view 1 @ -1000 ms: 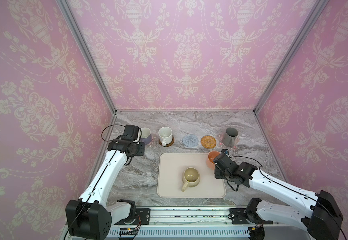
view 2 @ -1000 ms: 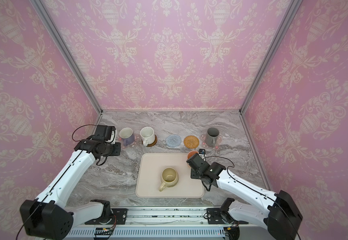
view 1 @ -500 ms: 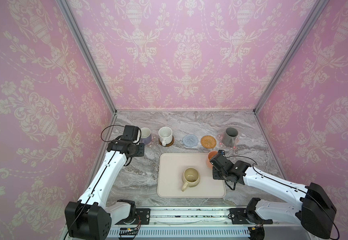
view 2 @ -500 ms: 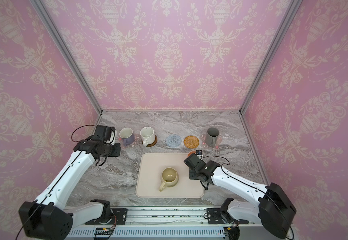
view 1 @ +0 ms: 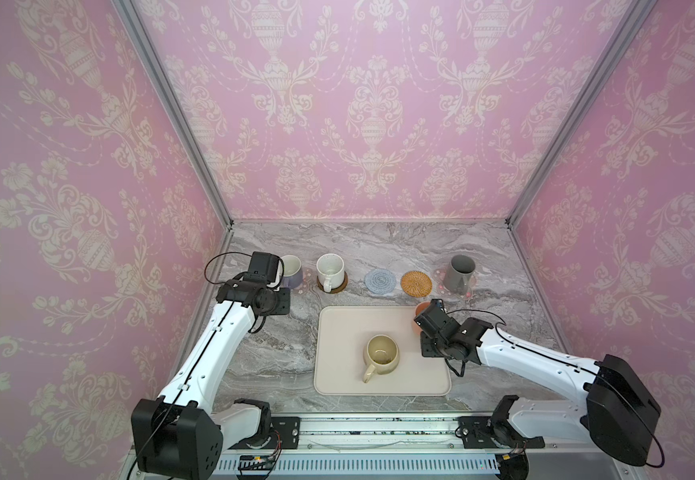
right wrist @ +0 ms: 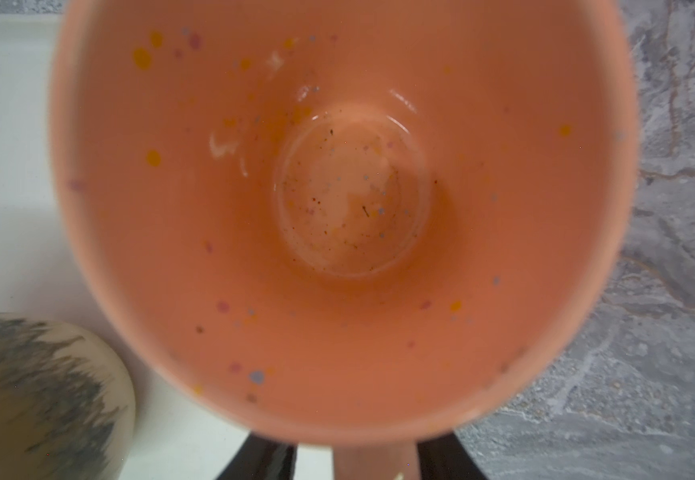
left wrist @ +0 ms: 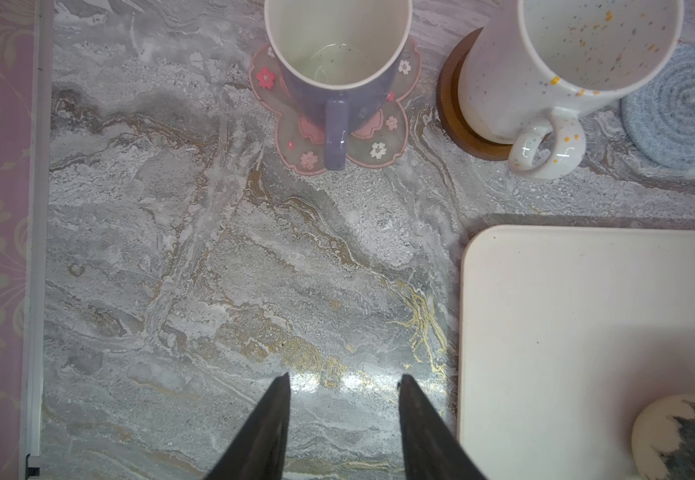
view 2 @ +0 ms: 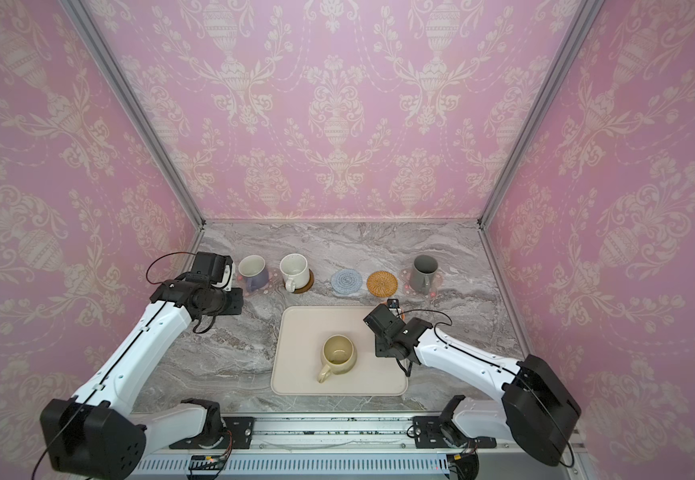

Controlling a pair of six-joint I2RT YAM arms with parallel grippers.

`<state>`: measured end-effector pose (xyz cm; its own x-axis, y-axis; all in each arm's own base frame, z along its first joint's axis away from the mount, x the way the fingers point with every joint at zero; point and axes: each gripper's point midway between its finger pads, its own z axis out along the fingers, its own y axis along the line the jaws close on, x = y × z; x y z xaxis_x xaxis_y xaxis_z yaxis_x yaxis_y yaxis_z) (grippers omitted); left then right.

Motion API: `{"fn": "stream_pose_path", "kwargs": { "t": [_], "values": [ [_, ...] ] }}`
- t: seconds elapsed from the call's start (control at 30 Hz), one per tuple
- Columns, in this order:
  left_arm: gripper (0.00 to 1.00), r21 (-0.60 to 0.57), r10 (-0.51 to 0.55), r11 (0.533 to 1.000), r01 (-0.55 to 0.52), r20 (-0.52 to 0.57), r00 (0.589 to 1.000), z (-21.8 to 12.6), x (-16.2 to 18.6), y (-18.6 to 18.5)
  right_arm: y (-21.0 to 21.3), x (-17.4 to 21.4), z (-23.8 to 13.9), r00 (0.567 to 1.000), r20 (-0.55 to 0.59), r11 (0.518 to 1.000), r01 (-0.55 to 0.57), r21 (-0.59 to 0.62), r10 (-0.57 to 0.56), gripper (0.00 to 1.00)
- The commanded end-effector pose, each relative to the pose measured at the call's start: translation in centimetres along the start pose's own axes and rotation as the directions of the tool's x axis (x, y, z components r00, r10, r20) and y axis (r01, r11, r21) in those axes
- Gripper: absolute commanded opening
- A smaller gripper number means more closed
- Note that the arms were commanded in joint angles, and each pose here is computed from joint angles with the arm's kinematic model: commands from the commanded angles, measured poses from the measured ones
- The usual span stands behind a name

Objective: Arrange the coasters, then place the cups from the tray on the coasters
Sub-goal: 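Close the right gripper on the peach mug's handle and lift it, then carry the peach mug with the right gripper toward the woven rattan coaster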

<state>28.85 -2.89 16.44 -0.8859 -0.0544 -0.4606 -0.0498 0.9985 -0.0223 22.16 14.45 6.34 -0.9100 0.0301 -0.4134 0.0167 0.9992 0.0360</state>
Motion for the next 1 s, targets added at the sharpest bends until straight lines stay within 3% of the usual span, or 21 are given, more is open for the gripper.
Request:
{"fn": "stream_pose_path", "kwargs": {
  "t": [0.0,0.6,0.97],
  "values": [
    [0.46,0.018,-0.014,1.0,0.014,-0.031,0.999,0.7,0.7,-0.6,0.4,-1.4,-0.5,0.999,0.036,1.0,-0.004,-0.007,0.004,0.4],
    [0.46,0.025,-0.004,1.0,0.006,-0.045,0.999,1.1,1.0,-1.3,-1.3,-1.8,-1.2,0.992,0.099,0.997,-0.077,0.002,0.076,0.32],
    [0.46,0.026,0.002,1.0,-0.001,-0.046,0.999,1.1,1.0,-1.5,-1.6,-1.3,-0.8,0.994,0.081,0.997,-0.076,0.017,0.074,0.2]
  ]
}}
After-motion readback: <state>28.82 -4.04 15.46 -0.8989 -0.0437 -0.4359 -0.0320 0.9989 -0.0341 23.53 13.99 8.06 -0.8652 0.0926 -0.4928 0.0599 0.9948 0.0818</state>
